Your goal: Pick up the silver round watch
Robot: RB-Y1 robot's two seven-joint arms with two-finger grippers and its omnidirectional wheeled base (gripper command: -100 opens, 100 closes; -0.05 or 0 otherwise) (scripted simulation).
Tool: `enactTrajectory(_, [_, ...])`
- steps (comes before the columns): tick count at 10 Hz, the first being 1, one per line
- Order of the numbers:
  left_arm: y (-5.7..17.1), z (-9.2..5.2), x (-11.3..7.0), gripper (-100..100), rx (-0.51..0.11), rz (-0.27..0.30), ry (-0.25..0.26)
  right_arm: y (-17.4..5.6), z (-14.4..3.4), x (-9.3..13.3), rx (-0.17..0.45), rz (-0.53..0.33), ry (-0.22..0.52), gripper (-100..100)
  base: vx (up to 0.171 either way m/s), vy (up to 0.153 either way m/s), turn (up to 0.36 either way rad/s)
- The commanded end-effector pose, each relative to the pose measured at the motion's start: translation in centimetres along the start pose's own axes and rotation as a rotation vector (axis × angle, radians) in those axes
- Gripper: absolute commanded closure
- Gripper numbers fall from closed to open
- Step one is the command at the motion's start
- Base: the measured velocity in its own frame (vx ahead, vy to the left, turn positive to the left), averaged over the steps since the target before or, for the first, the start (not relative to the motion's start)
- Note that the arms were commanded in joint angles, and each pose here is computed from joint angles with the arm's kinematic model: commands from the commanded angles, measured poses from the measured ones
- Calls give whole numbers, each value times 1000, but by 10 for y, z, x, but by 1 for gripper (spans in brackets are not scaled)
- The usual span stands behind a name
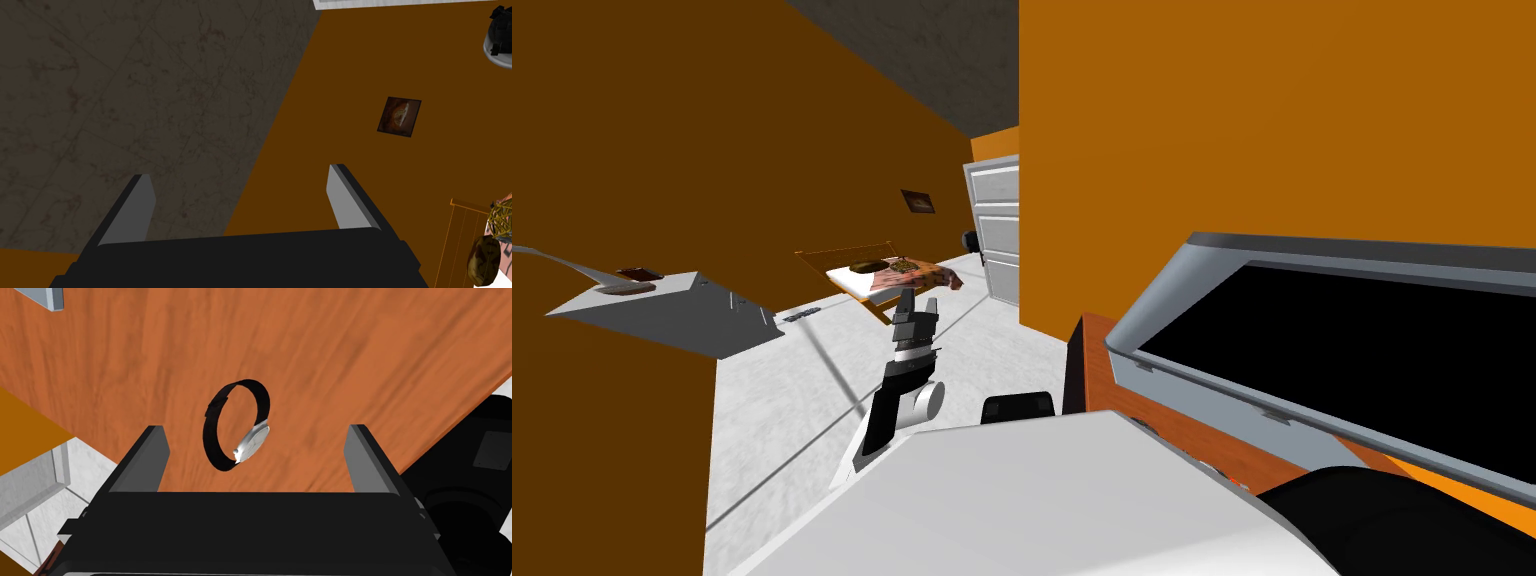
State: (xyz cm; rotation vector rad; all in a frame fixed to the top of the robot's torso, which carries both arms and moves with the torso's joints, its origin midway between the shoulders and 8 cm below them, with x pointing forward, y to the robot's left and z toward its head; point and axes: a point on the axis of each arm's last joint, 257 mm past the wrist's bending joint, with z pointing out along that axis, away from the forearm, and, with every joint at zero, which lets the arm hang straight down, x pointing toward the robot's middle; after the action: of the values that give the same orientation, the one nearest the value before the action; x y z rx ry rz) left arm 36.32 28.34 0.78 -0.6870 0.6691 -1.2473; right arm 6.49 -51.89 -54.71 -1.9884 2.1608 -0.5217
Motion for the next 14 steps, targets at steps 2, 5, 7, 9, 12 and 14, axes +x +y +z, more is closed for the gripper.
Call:
enactTrajectory(2, [0,0,0,0,0,0,0,9,12,-15,-1,9,3,-100,10,-41,42])
enactTrajectory(5, [0,0,0,0,0,0,0,10,13,-17,-1,10,3,100,-2,0,6])
enactTrajectory(7, [0,0,0,0,0,0,0,5,14,-16,8,9,6,100,1,-1,7])
enactTrajectory(9, [0,0,0,0,0,0,0,5,13,-15,8,9,6,100,0,0,0])
enactTrajectory(12, [0,0,0,0,0,0,0,-7,2,15,27,-4,46,-100,-7,55,31])
enactTrajectory(14, [0,0,0,0,0,0,0,-1,-3,24,15,7,51,-100,-4,118,43])
